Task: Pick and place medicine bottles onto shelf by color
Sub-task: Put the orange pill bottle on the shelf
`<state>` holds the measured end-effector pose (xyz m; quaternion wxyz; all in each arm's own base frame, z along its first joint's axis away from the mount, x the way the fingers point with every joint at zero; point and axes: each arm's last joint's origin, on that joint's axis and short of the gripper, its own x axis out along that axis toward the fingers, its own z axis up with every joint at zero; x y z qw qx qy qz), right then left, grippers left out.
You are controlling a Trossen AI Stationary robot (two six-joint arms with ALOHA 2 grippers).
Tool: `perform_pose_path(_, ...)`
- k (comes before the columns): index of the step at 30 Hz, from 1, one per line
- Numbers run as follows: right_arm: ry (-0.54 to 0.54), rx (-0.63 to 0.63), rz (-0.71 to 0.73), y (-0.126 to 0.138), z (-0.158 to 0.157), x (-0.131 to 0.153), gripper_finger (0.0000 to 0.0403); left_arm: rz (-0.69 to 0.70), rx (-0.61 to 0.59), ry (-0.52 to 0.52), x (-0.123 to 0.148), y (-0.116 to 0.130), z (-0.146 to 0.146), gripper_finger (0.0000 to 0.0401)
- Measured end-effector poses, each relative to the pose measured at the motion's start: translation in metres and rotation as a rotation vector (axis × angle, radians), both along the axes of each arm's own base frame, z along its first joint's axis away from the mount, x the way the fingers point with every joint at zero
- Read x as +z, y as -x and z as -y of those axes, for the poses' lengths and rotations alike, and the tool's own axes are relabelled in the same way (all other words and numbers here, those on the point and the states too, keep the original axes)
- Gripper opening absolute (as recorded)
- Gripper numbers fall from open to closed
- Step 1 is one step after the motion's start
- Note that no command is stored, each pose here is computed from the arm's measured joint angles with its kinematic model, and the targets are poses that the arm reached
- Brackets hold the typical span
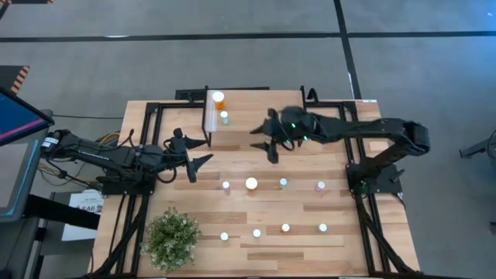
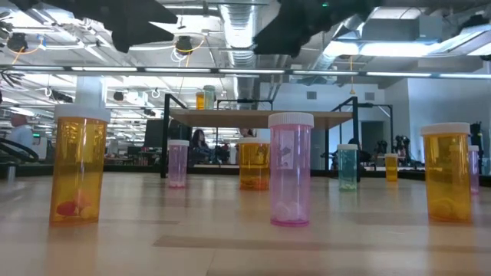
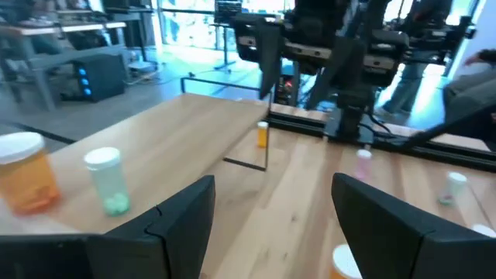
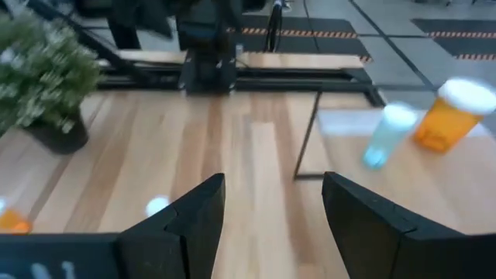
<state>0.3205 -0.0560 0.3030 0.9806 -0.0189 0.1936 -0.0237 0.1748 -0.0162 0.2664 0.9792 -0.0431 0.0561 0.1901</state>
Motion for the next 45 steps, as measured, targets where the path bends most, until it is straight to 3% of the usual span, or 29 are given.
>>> perform_pose_path(9, -0.074, 0.092, 0.043, 0.035, -0.054, -0.039, 0.0239, -0.010, -0.021, 0.000, -0.002, -0.002, 0.001, 0.0247)
perform_pose_path(18, -0.066, 0.152, 0.003, 0.043, -0.091, -0.076, 0.0239, -0.009, -0.021, 0.002, -0.002, -0.002, 0.001, 0.0247)
perform_pose_path(30, -0.081, 0.082, -0.156, 0.031, -0.095, -0.115, 0.0239, -0.017, -0.023, 0.020, -0.004, -0.005, 0.002, 0.0247)
perform_pose_path(45, -0.081, 0.061, -0.083, 0.021, -0.094, -0.103, 0.0239, 0.003, -0.022, 0.023, -0.002, -0.005, 0.002, 0.0247)
